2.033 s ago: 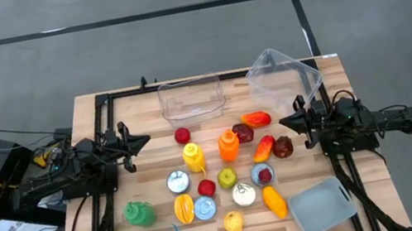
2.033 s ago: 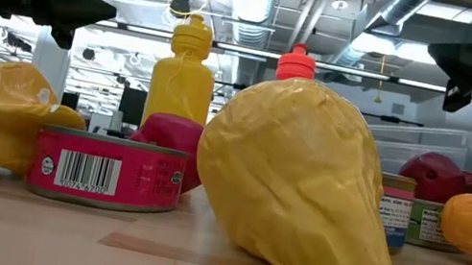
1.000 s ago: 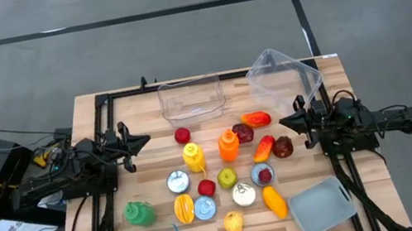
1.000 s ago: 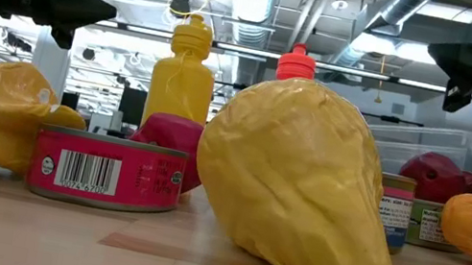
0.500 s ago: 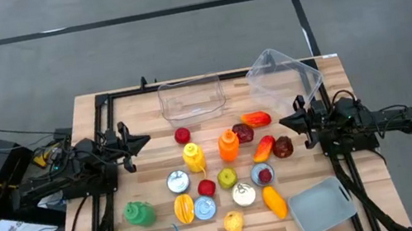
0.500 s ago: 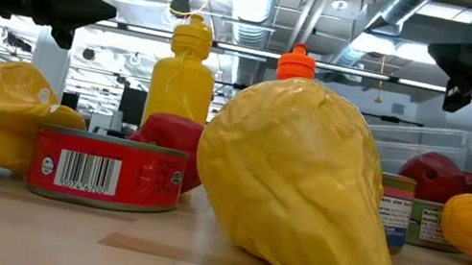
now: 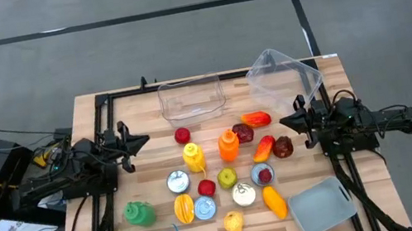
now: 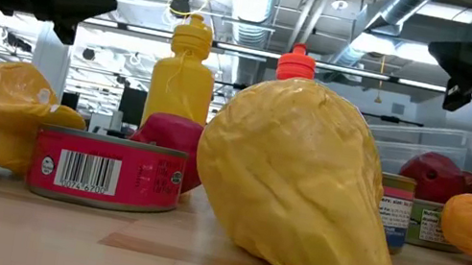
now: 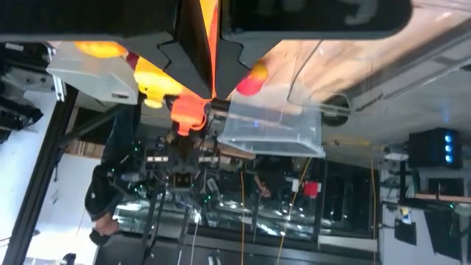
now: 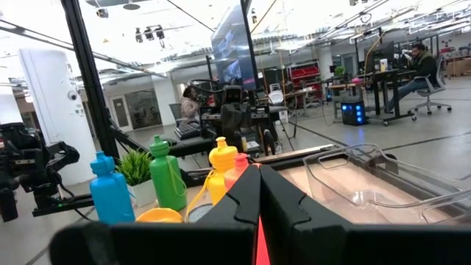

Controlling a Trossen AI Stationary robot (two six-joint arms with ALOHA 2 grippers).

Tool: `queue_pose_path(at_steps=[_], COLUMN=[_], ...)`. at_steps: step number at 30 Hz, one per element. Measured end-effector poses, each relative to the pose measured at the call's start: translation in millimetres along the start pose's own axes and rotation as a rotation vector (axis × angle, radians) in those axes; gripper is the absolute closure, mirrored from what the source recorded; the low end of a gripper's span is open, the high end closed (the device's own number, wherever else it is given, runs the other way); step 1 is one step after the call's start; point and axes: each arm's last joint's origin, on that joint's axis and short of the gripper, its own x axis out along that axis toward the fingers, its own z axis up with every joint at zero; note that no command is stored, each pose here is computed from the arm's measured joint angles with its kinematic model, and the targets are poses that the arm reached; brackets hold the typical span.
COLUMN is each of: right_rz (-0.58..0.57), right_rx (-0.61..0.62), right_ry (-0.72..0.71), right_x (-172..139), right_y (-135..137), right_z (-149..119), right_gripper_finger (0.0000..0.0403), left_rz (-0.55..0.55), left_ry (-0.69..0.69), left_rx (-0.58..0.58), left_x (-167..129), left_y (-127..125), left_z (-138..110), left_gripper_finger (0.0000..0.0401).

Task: Pick & Place Food Item
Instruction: Put the orange water bottle into the transparent container

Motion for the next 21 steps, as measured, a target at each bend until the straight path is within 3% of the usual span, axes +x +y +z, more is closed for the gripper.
queue_pose_path(at_steps=[12, 21], right_rz=[0.010, -0.025], right_rx=[0.044, -0.034], right_ry=[-0.046, -0.073], right_x=[0, -1], right_y=[2, 2], right_z=[9, 15], right_gripper_finger=[0.0394, 0.0282], left_rz=[0.004, 0.011], left_ry=[-0.036, -0.077], left_rx=[0.002, 0.003], left_x=[0, 0], left_y=[0, -1], left_z=[3, 7], left_gripper_finger=[0.0394, 0.0394])
